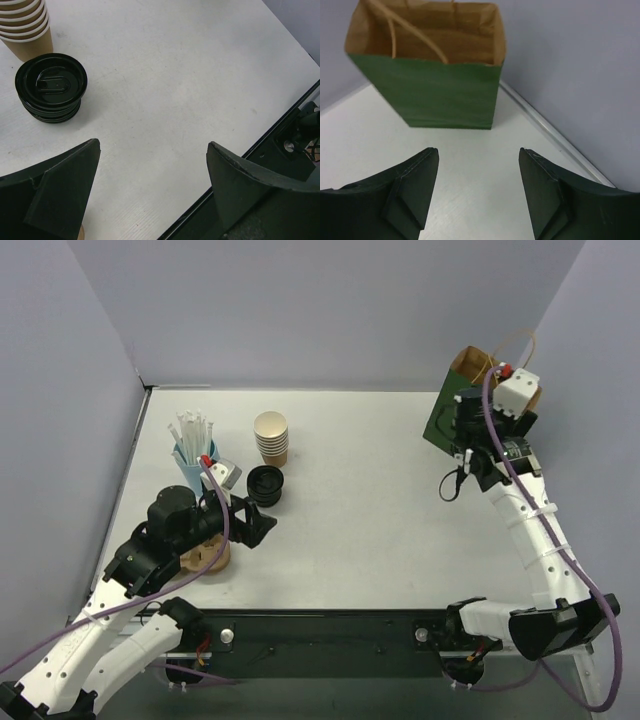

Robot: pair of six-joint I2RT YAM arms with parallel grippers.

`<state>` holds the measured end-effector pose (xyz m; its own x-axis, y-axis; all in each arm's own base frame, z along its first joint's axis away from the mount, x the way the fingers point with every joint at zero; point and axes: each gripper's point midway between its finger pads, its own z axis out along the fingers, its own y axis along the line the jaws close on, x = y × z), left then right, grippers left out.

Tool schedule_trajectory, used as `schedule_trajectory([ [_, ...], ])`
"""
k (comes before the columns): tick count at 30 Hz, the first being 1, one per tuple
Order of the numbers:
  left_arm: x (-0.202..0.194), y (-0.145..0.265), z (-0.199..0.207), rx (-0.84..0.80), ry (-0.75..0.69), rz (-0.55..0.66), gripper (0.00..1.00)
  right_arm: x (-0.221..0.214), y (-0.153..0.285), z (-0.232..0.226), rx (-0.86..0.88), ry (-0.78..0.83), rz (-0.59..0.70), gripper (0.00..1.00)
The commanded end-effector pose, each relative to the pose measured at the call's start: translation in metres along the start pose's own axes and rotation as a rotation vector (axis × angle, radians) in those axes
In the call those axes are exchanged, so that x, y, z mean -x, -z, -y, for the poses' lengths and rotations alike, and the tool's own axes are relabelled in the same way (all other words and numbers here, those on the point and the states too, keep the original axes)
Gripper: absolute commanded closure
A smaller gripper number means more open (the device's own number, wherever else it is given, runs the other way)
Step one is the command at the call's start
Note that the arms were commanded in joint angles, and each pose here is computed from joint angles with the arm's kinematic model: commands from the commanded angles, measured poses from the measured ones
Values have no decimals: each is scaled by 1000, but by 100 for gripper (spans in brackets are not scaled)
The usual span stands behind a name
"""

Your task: Pack the takeout coffee

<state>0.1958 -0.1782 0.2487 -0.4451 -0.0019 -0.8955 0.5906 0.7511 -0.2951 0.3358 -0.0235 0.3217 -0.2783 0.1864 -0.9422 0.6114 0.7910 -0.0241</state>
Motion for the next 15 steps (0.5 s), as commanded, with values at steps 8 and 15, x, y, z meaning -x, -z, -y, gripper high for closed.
schedule_trajectory([
  [8,7,-2,5,-28,-16,24,3,40,-80,74,-142,-245,-73,48],
  [15,5,-4,8,-45,-14,10,3,41,-119,78,-69,-329,-153,52],
])
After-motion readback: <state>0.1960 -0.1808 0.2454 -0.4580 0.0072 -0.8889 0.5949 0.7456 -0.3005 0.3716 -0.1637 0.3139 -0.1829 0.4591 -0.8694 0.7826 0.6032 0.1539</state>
